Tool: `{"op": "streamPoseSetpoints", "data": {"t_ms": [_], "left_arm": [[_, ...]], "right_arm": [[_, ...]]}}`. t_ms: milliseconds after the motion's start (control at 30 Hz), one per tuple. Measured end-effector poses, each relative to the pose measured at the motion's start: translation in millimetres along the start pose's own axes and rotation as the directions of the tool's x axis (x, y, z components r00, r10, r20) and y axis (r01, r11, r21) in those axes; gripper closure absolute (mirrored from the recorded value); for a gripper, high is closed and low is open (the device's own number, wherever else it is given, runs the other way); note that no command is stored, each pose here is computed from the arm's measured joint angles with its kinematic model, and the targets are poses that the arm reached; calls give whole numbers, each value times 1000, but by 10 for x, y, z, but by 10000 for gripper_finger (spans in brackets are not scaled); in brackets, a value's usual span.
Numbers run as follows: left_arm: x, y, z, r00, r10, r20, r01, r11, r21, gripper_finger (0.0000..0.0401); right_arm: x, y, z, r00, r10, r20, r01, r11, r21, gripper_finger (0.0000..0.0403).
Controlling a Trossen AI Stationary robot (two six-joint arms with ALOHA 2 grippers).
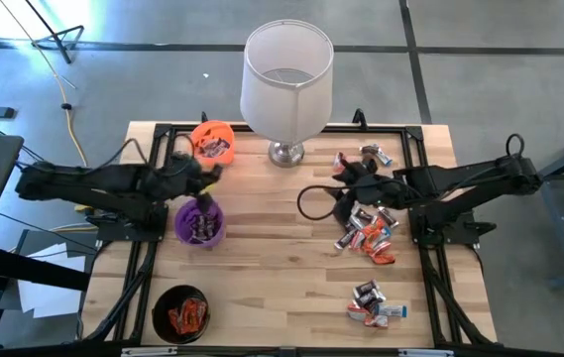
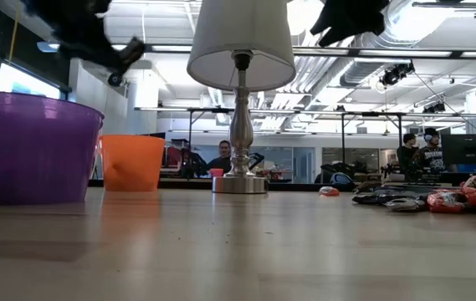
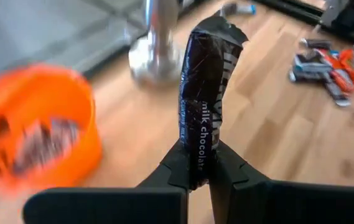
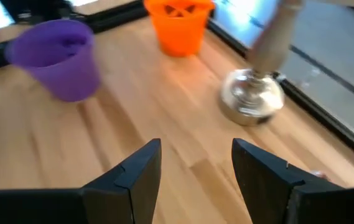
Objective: Sort candy
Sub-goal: Put the brown chocolate into the purple bucket
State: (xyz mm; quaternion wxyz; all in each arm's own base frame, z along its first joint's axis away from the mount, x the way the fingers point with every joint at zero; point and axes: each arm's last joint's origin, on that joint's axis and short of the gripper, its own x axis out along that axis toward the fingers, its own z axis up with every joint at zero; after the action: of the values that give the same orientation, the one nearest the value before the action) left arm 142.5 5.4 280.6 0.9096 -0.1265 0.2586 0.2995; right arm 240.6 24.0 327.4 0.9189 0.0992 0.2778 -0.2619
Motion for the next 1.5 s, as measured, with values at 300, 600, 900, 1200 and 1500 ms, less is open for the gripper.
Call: {"op": "streamPoseSetpoints", "data": {"t_ms": [300,600,900,1200,1500], "left_arm": [[-176,163,-291,958,-21,-285,-52,968,-245,392],[-83,-13,-415,849,-118,-515,-69,941,-330,390],[71,-333,-403,776,-304,-552,144,938,-314,353],[113,-292,-424,778,-242,-580,155,968,-195,318],[217,-314,-251,879,-260,-400,238,966,-105,309]], "right_arm": [[6,-77,-7,986,-160,42,157,985,66,212],[143,-338,94,966,-259,24,257,964,63,212],[189,-472,34,967,-228,-113,230,973,3,212],[131,-426,-100,954,-183,-237,178,983,-43,212],[55,-377,-209,932,-195,-304,201,979,-13,212]]}}
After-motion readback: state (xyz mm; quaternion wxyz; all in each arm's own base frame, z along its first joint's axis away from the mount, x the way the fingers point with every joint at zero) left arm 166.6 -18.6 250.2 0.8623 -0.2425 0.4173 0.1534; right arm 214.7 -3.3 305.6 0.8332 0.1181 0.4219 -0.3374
